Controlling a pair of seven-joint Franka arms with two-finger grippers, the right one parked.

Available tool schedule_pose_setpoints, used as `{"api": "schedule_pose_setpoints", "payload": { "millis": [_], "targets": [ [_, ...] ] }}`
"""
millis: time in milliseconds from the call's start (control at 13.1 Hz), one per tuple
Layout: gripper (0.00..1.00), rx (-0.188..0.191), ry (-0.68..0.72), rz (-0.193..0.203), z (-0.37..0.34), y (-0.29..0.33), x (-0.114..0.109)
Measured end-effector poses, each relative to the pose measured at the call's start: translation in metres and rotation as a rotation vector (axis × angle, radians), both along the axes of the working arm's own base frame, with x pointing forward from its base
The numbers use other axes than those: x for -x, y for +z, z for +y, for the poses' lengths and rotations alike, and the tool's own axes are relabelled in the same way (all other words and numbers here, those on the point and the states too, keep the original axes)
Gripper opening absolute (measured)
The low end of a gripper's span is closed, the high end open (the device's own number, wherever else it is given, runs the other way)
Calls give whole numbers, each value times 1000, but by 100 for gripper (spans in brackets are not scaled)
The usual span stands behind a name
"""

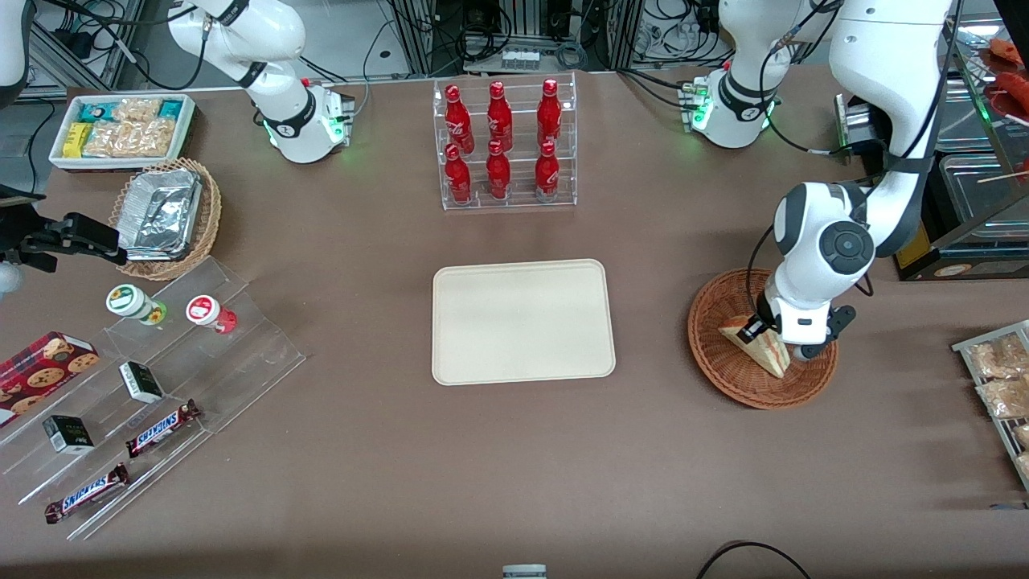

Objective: Place sandwich from basket to tray
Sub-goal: 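Lift the sandwich and carry it over the cream tray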

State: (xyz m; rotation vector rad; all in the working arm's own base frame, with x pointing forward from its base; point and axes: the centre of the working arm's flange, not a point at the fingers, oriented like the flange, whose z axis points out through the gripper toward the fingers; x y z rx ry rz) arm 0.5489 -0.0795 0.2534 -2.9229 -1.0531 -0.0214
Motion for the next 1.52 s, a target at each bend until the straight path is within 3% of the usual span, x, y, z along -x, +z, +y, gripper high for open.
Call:
{"api": "schedule_pose_setpoints", "payload": {
  "millis": [152, 381, 610, 686, 990, 1295, 1524],
  "targets": [
    [33, -26, -28, 8, 0, 4, -2],
    [26, -114, -85, 99, -6, 50, -23],
    [15, -132, -202, 114, -52, 135, -44],
    [15, -120, -237, 104, -75, 160, -45],
    [15, -9, -402, 61, -179, 202, -26],
    [15, -10, -581, 107, -293, 160, 11],
    [15, -5, -665, 116, -352, 127, 25]
  ]
}}
